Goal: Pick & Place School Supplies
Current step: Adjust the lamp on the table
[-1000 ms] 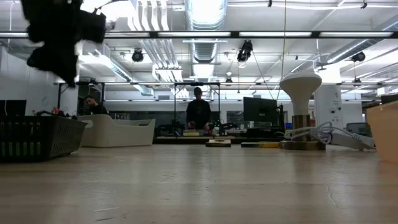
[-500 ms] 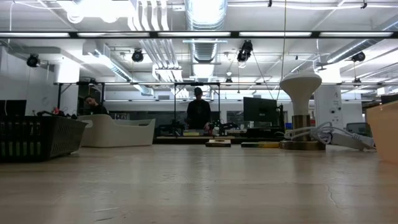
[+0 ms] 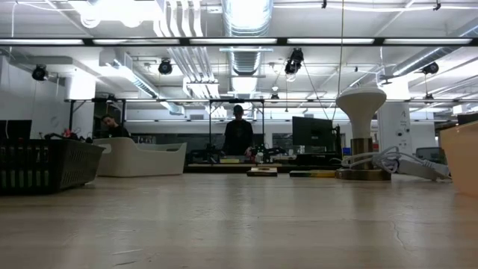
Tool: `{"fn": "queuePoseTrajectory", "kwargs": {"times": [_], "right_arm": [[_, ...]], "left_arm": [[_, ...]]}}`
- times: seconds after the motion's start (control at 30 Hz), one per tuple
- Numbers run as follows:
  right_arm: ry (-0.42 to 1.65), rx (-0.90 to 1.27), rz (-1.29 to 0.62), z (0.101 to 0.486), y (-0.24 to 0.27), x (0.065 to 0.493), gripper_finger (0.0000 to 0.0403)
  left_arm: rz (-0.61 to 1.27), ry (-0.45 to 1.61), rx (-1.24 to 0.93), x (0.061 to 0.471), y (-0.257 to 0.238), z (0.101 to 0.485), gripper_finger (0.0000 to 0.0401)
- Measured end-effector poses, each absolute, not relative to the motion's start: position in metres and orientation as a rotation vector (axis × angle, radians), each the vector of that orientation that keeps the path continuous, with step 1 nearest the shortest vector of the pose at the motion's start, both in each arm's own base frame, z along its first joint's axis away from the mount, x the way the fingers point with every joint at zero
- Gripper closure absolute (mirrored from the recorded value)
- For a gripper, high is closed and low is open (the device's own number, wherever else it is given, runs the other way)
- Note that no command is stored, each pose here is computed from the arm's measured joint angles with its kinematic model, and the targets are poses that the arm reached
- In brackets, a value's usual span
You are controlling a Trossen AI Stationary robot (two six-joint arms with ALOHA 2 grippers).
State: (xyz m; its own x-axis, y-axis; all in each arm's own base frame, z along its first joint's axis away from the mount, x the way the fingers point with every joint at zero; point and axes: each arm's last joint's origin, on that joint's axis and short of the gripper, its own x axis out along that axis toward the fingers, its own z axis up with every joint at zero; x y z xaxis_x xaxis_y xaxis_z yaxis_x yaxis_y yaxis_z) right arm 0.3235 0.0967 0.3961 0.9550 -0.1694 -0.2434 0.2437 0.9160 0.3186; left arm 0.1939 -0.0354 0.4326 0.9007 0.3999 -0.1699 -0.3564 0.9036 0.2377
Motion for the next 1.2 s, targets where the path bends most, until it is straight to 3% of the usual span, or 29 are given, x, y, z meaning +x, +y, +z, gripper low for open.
{"fn": "queuePoseTrajectory", "kwargs": {"times": [0.23, 0.5, 0.63, 0.83, 1.2], "right_arm": [[0.294, 0.373, -0.416, 0.402, 0.081, 0.287, 0.0108], [0.295, 0.389, -0.432, 0.403, 0.079, 0.282, 0.0119], [0.338, 0.374, -0.463, 0.399, 0.074, 0.28, 0.0121], [0.422, 0.376, -0.565, 0.396, 0.051, 0.265, 0.0116], [0.518, 0.273, -0.7, 0.393, 0.01, 0.251, 0.0122]], "left_arm": [[0.324, 0.2, 0.223, 0.199, -0.039, 0.423, 0.0225], [0.21, -0.045, 0.295, 0.201, -0.042, 0.409, 0.0225], [0.319, -0.093, 0.255, 0.2, -0.035, 0.394, 0.0225], [0.564, -0.081, 0.008, 0.203, -0.026, 0.371, 0.0225], [0.663, -0.096, -0.055, 0.232, -0.013, 0.386, 0.0225]]}}
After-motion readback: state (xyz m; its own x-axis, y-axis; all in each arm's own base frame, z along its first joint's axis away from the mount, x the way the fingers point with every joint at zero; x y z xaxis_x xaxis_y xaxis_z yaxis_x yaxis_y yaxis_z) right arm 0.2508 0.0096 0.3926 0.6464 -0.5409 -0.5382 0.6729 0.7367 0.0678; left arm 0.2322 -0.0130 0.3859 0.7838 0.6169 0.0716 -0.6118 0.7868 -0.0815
